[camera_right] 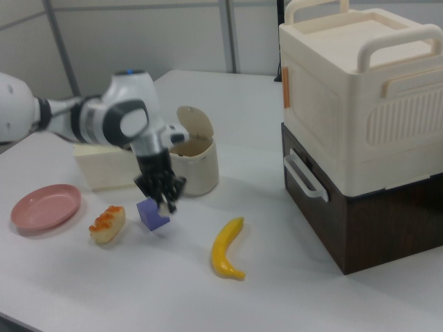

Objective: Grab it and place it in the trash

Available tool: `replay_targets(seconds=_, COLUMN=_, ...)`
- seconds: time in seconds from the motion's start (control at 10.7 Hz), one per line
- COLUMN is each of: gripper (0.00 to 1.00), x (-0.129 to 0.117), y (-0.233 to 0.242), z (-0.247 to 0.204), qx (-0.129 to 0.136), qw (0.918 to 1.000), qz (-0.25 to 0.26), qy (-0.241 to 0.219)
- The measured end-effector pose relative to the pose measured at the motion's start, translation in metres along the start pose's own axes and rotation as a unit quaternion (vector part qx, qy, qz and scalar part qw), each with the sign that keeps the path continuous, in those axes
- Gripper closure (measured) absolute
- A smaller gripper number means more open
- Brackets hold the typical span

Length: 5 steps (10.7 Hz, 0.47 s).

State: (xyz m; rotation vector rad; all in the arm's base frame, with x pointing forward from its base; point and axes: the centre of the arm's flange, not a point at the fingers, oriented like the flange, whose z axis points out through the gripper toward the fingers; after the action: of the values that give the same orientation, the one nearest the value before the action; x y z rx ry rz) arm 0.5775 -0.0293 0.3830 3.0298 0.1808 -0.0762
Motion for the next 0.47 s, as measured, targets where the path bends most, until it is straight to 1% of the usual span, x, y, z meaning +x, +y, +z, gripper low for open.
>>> replay_targets(seconds=0.09, gripper=0.71, x=0.009, y=-0.026, z=-0.028, qx=0.024, qw=0.9997, qz=-0.007, qy=0.01)
replay_targets(seconds=0.19, gripper=0.71, x=0.016, y=-0.059, z=-0.049, qx=0.036, qw=0.9992, qz=-0.009, qy=0.016)
replay_targets(seconds=0.28, gripper=0.71, x=0.02, y=-0.096, z=-0.063, qx=0.042, qw=0.9988, qz=-0.002, qy=0.024)
replay_targets(seconds=0.47, gripper=0.71, x=0.019, y=-0.176, z=-0.073, qx=0.046, qw=0.9985, qz=0.015, qy=0.028)
